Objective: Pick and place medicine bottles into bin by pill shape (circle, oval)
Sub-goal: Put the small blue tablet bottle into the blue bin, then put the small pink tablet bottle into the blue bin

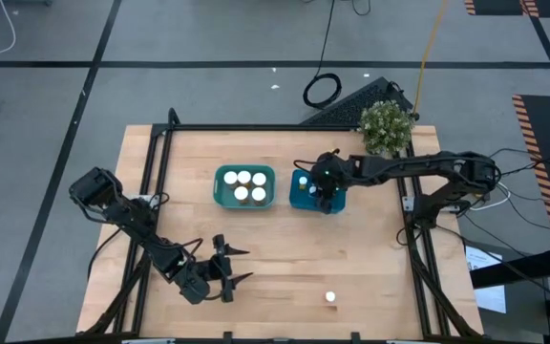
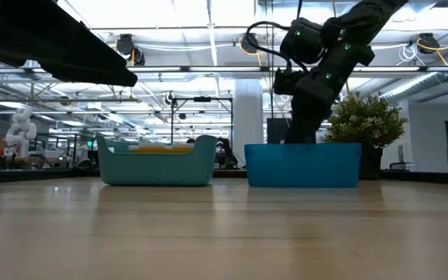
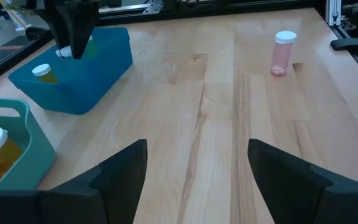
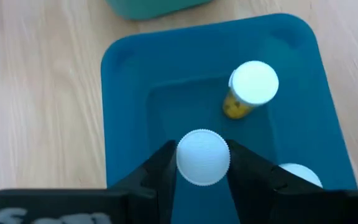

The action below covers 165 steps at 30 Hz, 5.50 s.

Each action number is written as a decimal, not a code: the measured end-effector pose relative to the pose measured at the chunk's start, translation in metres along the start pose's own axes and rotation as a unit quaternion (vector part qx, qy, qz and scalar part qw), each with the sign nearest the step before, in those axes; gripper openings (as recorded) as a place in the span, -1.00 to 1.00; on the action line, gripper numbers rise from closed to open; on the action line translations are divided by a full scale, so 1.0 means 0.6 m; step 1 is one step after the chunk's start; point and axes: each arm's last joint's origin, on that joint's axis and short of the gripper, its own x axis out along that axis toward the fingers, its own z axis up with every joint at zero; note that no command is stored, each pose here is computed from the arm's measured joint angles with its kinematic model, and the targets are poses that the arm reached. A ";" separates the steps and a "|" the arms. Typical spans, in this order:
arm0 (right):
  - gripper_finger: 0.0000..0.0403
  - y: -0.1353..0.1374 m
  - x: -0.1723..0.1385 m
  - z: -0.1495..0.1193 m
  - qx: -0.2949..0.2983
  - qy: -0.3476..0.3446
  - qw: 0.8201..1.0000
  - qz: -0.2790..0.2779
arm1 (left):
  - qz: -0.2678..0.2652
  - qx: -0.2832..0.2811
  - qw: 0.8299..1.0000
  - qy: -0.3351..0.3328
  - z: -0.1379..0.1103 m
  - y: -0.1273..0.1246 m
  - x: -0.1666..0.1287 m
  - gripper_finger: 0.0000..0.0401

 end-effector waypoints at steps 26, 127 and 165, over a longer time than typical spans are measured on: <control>-0.11 0.001 0.004 -0.001 0.014 -0.018 1.000 0.004 | -0.001 0.000 1.000 0.000 0.000 0.000 0.000 0.39; 0.05 0.451 -0.116 -0.198 -0.065 0.009 0.989 0.130 | -0.013 0.017 0.999 -0.033 0.020 0.004 0.011 0.39; -0.39 0.451 -0.046 -0.189 -0.135 0.031 0.982 0.125 | -0.018 0.024 0.999 -0.032 0.020 0.003 0.011 0.39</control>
